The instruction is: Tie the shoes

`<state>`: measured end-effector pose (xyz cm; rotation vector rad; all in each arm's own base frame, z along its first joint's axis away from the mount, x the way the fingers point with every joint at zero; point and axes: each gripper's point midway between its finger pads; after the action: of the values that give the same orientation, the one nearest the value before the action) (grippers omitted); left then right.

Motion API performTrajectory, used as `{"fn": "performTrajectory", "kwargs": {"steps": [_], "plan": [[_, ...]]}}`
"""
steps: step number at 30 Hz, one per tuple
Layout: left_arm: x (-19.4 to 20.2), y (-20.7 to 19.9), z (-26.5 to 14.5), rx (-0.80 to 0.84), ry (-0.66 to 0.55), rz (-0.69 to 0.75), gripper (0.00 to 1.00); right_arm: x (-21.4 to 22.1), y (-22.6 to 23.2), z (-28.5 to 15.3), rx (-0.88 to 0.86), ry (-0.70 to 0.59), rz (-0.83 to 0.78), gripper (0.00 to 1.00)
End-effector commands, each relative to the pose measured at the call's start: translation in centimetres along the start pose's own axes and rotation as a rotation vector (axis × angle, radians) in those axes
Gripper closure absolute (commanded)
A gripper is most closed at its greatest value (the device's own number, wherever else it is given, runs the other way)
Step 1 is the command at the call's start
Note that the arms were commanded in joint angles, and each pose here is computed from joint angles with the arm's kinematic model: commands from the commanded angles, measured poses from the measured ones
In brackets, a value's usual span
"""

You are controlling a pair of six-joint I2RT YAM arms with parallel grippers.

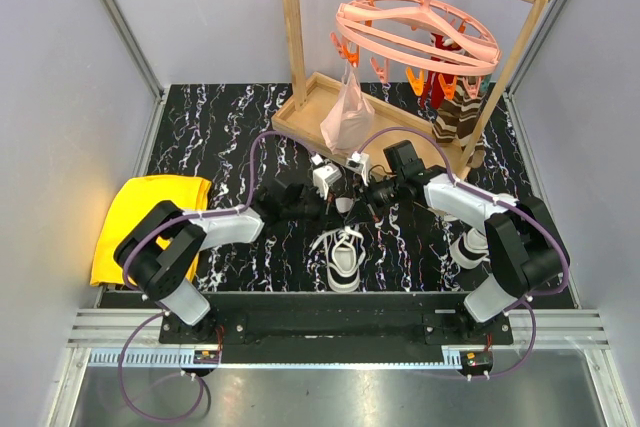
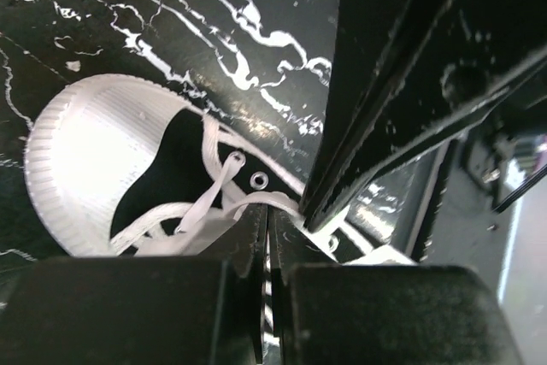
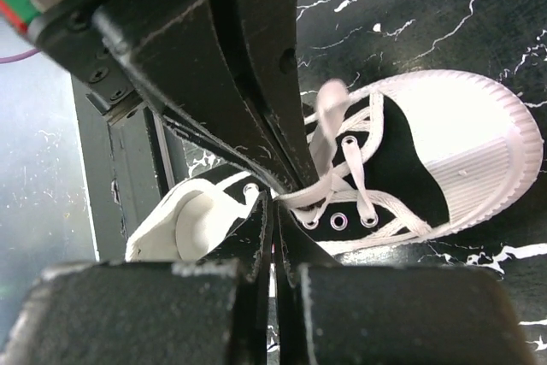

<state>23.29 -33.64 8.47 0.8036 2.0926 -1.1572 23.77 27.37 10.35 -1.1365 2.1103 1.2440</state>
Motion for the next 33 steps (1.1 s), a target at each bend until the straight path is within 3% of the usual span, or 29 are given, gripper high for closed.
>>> {"fn": "performTrajectory", "kwargs": {"steps": [1,16,29,33], "plan": [[-2.2,-1.5,0.2,0.081,-0.112,-0.076,0.99,-1.3,0.7,-0.5,-0.020,-0.049,-0.025,1.00],[-1.7,-2.9,-0.4,0.208,-0.193,-0.159,0.90,-1.0,0.6,-0.1,-0.022,-0.054,0.000,1.00],[-1.7,-3.2,-0.3,0.249,-0.202,-0.163,0.94,-0.5,1.0,-0.1,-0.041,-0.048,0.015,1.00],[-1.7,-3.4,-0.1,0.269,-0.204,-0.159,0.95,-0.4,0.8,-0.1,-0.031,-0.042,0.020,0.90]]}}
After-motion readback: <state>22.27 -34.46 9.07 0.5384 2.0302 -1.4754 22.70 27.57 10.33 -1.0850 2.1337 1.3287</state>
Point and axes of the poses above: each gripper's point midway between its finger pads, its own z axis out along the fingers, its own y axis along the line the jaws close on, x = y × z
